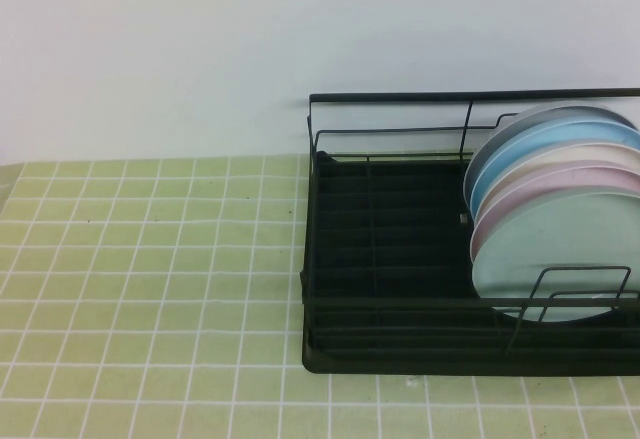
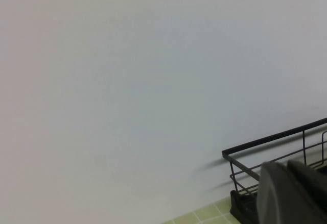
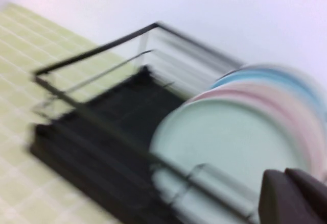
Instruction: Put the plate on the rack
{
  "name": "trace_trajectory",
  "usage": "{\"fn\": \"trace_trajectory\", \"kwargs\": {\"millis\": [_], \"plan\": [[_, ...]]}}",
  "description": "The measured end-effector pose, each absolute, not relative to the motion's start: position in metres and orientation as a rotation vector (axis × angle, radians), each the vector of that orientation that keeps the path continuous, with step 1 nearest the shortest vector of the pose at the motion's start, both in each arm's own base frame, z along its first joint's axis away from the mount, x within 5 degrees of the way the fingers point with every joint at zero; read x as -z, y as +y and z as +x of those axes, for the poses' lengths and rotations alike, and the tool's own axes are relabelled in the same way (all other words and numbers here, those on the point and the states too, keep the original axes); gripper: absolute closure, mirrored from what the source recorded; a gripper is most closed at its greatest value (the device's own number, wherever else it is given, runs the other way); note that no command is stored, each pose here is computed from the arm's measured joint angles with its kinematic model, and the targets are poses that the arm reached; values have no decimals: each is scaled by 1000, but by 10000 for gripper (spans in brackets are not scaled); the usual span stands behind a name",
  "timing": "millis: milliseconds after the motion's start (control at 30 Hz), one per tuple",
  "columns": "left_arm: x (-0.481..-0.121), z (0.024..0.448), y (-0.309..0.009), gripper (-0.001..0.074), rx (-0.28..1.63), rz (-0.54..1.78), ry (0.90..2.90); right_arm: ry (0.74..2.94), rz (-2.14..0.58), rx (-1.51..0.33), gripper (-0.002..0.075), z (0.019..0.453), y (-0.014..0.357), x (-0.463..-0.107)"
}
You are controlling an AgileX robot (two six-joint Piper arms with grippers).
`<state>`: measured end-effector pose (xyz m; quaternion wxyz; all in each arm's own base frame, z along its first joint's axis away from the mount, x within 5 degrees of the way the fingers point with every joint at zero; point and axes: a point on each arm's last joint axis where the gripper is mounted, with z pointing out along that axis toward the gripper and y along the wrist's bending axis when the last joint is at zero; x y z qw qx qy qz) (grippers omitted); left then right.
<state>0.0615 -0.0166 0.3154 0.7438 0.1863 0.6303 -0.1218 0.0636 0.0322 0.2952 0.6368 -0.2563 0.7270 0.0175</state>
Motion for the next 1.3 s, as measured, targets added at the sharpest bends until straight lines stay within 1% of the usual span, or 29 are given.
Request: {"fn": "trace_trajectory", "kwargs": {"millis": [167, 267, 367, 433, 500, 633, 733, 867, 933, 1133, 1233, 1300], "plan": [[-315, 61, -17, 735, 268, 409, 1380, 1556, -564, 110, 715, 50, 25, -302], [-315, 61, -17, 735, 267, 408, 1381, 1562, -445, 97, 715, 47, 20, -292], [-315, 61, -17, 735, 264, 406, 1380, 1625, -288, 68, 715, 52, 12, -266], [-316, 61, -17, 735, 266, 408, 1378, 1648, -206, 87, 715, 53, 6, -248], [-316, 61, -17, 735, 266, 408, 1378, 1642, -145, 104, 715, 53, 2, -233], [-316, 61, -17, 735, 264, 406, 1379, 1586, -2, 9, 715, 53, 0, -209], [-317, 60, -14, 735, 240, 379, 1371, 1618, 7, 1, 715, 56, 0, -191], [-317, 60, -7, 735, 151, 302, 1380, 1738, -19, 29, 715, 54, 0, -180], [-317, 60, -1, 735, 79, 239, 1387, 1806, -20, 28, 715, 53, 0, -174], [-317, 58, 15, 735, -142, 44, 1406, 1812, -10, 12, 715, 53, 0, -174], [-318, 56, 18, 735, -137, -55, 1400, 1812, -9, 11, 715, 53, 0, -174], [-319, 56, 16, 735, -105, -76, 1383, 1810, -9, 11, 715, 53, 0, -174]]}}
